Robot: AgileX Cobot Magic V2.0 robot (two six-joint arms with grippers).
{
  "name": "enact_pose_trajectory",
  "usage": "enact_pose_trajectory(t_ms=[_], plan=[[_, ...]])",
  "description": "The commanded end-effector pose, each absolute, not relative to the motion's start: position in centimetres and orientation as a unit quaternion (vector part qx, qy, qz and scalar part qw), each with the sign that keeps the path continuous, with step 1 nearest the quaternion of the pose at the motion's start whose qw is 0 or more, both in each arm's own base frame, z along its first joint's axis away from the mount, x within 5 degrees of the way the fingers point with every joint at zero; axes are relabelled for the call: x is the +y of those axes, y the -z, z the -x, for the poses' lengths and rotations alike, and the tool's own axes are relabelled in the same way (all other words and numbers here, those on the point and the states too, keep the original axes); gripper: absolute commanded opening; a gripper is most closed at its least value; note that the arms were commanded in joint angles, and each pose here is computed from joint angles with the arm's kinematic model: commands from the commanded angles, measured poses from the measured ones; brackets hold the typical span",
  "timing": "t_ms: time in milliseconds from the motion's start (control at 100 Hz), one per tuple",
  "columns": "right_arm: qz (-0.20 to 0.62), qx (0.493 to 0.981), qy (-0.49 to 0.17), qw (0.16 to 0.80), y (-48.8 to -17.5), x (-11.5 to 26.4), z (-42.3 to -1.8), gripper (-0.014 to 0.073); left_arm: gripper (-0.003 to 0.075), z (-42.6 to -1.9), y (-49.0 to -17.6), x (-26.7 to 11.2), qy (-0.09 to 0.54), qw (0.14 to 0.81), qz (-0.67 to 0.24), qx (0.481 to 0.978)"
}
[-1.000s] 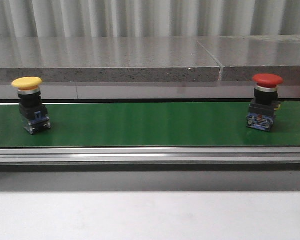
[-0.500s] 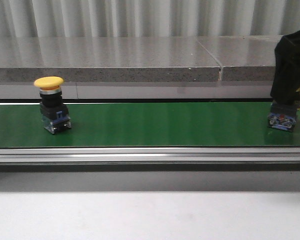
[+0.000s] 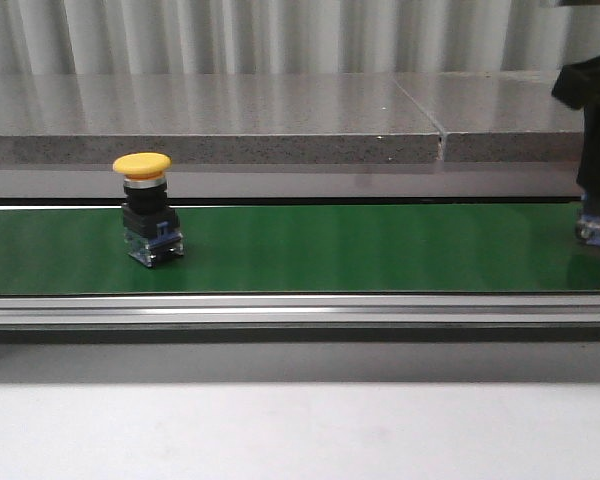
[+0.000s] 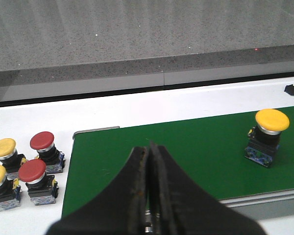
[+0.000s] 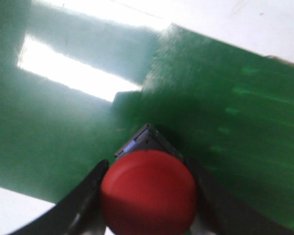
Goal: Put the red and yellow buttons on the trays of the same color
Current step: 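Grasp the red button arriving at the belt end with the right gripper, then lower the red button into the red tray and open the right gripper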
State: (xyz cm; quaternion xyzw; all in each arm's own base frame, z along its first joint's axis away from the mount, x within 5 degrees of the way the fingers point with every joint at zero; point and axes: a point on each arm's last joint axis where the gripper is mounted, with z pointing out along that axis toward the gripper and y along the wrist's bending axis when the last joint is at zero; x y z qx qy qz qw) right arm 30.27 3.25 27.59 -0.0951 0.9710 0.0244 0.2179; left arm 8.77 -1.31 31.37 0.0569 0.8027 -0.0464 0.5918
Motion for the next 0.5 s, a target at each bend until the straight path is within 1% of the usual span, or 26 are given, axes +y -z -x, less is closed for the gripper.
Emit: enact_pose_trajectory(t_ms=[0, 150, 280, 390, 490], plan=[[0.07, 0.957, -0.014, 0.282, -31.4, 1.5, -30.9, 0.0071, -0.002, -8.9, -32.9, -1.4, 0.053, 0.632, -0.053, 0.771], [0.005, 0.946, 0.01, 0.325, -34.1, -2.9, -32.2, 0.0071, -0.002, -8.9, -32.9, -1.4, 0.053, 0.632, -0.053, 0.771], [-0.048, 0.936, 0.033, 0.346, -35.3, -7.1, -33.8, 0.0071, -0.002, -8.9, -32.9, -1.4, 0.053, 0.632, -0.053, 0.771], [-0.069, 0.933, 0.042, 0.35, -35.0, -9.3, -35.9, 0.0071, -0.002, -8.9, -32.9, -1.4, 0.053, 0.632, -0.053, 0.771], [-0.078, 0.934, 0.045, 0.347, -34.1, -10.8, -38.1, 0.0071, -0.002, -8.9, -32.9, -1.4, 0.053, 0.632, -0.053, 0.771]])
